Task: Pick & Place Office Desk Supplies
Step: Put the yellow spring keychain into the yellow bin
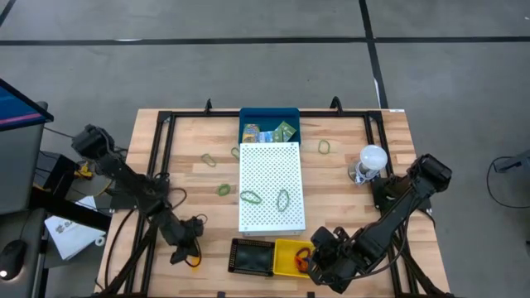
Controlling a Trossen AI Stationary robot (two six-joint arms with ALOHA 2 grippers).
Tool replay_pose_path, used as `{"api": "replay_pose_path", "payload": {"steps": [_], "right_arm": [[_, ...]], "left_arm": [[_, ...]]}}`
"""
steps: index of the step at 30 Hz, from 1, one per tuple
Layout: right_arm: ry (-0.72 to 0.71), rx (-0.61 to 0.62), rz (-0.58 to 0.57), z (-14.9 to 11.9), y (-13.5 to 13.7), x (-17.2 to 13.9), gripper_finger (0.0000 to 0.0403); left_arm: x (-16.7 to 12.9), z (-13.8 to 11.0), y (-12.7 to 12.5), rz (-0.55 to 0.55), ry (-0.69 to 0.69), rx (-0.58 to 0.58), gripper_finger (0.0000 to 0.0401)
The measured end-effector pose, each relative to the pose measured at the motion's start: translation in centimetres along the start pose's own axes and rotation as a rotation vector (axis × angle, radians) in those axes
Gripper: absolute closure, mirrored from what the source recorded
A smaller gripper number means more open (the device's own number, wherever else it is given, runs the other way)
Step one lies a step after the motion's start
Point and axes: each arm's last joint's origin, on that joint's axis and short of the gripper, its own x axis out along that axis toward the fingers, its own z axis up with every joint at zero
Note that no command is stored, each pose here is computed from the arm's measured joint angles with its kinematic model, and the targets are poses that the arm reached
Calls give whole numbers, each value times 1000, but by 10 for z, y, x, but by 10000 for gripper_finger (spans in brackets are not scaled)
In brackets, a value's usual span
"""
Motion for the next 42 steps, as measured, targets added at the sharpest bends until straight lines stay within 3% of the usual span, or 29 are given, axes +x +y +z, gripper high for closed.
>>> {"api": "replay_pose_path", "payload": {"steps": [6, 15, 20, 26, 30, 35, 42], "right_arm": [[-15, -11, -21, 0, -3, -3, 305], [-18, -28, -48, -1, -7, -7, 305], [-20, -50, -77, -2, -11, -9, 305], [-35, -78, -106, -3, -16, -17, 305], [-32, -102, -131, -5, -19, -20, 305], [-25, -135, -155, -7, -27, -33, 305], [-22, -163, -187, -10, -32, -37, 305]], "left_arm": [[-36, 22, -1, -71, -124, 56, 401], [-99, 65, 4, -133, -516, 61, 401], [-129, 96, -10, -135, -662, 160, 401], [-159, 152, -34, -70, -808, 321, 401], [-160, 202, -37, -1, -806, 409, 401], [-139, 257, -29, -7, -718, 434, 401], [-71, 296, -7, -106, -544, 434, 401]]}}
